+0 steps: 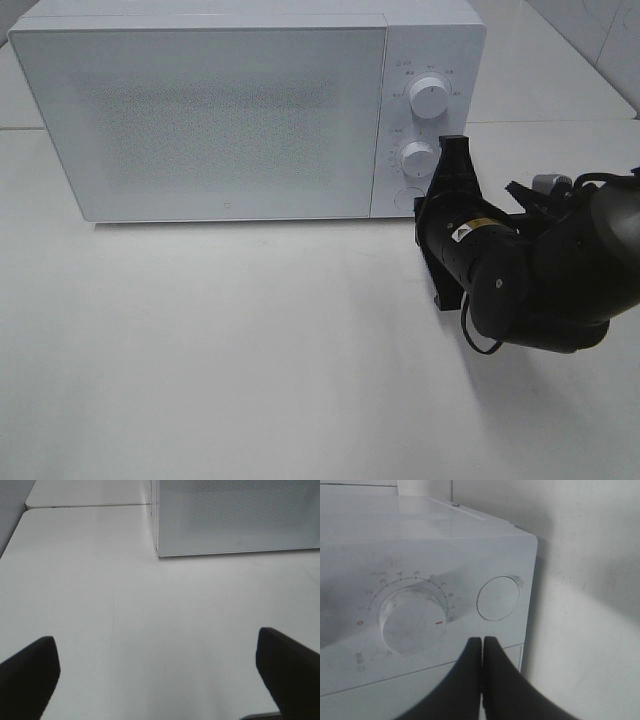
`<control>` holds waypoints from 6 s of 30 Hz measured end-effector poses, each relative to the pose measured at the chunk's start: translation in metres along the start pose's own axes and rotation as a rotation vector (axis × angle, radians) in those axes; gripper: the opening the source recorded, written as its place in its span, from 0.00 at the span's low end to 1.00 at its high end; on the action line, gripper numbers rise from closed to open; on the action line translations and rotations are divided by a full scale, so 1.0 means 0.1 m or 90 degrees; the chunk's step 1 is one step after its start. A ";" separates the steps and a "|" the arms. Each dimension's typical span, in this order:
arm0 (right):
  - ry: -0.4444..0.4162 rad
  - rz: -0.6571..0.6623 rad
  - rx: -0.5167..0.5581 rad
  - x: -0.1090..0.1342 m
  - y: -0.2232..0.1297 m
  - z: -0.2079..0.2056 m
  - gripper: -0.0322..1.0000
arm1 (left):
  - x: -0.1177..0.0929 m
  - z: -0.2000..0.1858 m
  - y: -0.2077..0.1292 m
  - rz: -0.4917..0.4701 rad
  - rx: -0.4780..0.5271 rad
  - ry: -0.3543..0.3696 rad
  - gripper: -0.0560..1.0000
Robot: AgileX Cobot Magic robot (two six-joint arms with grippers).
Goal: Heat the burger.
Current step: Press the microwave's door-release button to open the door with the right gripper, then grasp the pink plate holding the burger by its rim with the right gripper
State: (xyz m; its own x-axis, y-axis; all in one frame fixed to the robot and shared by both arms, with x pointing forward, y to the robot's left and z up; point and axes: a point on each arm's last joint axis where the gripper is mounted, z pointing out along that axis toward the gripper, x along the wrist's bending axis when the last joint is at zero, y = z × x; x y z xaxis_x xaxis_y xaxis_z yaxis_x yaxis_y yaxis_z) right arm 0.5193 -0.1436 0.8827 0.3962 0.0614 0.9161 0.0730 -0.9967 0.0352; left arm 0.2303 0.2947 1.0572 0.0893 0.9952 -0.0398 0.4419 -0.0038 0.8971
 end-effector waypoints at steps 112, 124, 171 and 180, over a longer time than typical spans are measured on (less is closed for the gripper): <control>-0.063 -0.010 -0.007 0.15 -0.04 0.52 0.05 | 0.00 0.00 0.00 0.000 0.000 0.000 0.99; -0.104 -0.088 0.045 0.18 0.02 0.22 0.05 | 0.00 0.00 0.00 0.000 0.000 0.000 0.99; -0.195 -1.107 0.713 0.76 -0.11 -0.74 0.07 | 0.00 0.00 0.00 0.000 0.000 0.000 0.99; -0.080 -1.399 0.856 0.80 -0.05 -0.78 0.09 | 0.00 0.00 0.00 0.000 0.000 0.000 0.99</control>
State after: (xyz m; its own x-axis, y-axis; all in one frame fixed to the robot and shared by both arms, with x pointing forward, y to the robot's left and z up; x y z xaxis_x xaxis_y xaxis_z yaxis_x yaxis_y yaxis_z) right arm 0.4790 -0.1376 0.9870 -0.8996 0.4364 -0.0156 0.4247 0.8827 0.2015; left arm 0.2303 0.2947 1.0572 0.0893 0.9952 -0.0398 0.4419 -0.0038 0.8971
